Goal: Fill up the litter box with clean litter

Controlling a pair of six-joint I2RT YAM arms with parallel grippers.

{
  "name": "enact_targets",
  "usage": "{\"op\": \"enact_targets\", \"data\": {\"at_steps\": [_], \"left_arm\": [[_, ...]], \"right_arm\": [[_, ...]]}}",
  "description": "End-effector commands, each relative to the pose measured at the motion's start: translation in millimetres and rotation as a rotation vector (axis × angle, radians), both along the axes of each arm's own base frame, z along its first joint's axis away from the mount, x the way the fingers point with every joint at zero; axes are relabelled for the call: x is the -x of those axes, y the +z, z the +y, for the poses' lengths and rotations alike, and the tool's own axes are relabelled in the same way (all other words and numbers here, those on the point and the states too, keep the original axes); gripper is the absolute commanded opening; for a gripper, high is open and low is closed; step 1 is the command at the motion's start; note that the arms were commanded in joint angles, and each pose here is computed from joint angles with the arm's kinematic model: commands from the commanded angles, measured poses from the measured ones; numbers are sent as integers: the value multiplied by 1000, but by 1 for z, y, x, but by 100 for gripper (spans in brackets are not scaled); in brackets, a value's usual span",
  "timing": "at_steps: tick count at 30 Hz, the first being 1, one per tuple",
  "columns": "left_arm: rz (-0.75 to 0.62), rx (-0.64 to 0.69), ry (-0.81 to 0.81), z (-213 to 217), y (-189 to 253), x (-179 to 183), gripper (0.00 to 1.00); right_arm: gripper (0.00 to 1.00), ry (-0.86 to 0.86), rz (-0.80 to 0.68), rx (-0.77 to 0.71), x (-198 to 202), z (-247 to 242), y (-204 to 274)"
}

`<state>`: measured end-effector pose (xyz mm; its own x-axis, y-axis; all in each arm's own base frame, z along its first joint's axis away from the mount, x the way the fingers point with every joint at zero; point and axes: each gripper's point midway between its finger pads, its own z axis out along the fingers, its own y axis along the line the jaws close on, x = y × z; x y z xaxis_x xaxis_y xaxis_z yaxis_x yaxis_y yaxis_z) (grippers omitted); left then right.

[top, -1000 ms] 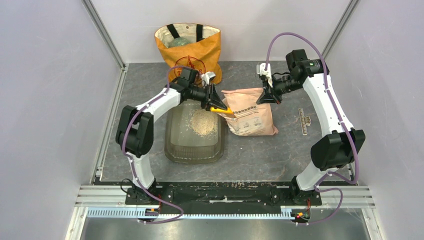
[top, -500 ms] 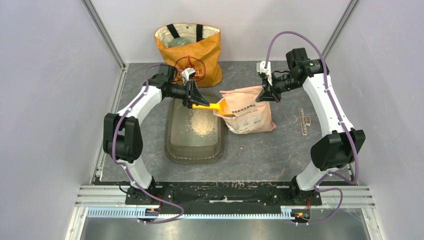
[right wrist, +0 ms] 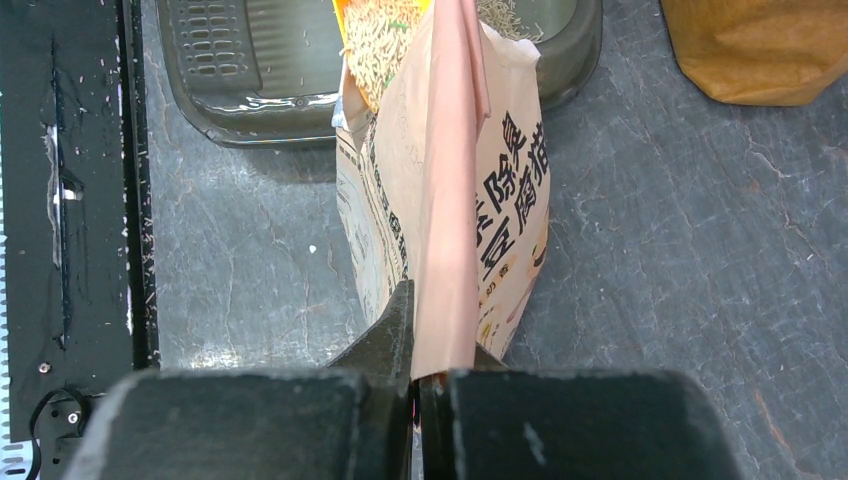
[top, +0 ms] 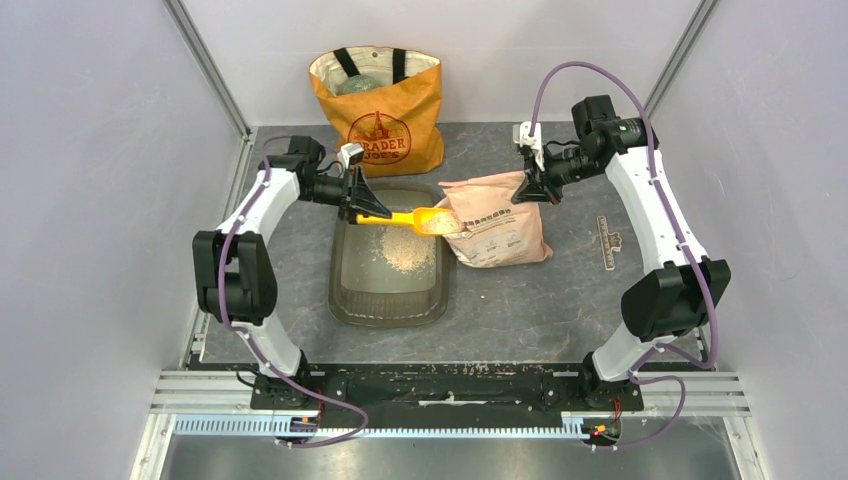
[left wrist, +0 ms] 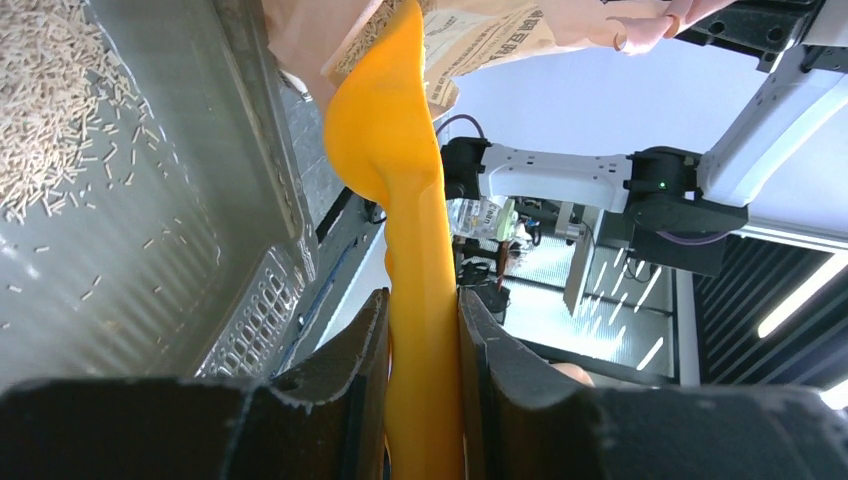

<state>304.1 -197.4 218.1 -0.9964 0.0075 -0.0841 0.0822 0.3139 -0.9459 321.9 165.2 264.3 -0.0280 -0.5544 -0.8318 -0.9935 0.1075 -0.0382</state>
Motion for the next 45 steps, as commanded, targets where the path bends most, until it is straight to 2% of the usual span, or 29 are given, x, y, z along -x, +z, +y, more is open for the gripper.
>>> {"op": "enact_targets", "data": {"at_steps": [1,6,17,21,24,30,36,42,45], "left_arm": [[-83,73,-25,13,34,12,2],[-86,107,-12,25,42,18,2],[-76,134,137,81,53,24,2],[-62,96,168,96,45,28,2],[-79,3,155,105,34,30,2],[-178,-265,247,122,15,5,2],[-241,-469,230,123,-1,0,2],[-417,-728,174,119,-12,-3,2],[-513,-809,123,108,-11,-3,2]], "right_arm": [[0,68,-164,-139,-2,19,58],[0,72,-159,-132,-3,21,54],[0,68,-145,-126,-9,25,51],[0,63,-142,-123,-10,26,50],[0,53,-135,-121,-12,25,50],[0,20,-116,-105,-14,22,47],[0,-74,-81,-93,-25,1,45],[0,-148,-71,-69,-36,-24,36],[0,-168,-72,-53,-40,-34,28]]}}
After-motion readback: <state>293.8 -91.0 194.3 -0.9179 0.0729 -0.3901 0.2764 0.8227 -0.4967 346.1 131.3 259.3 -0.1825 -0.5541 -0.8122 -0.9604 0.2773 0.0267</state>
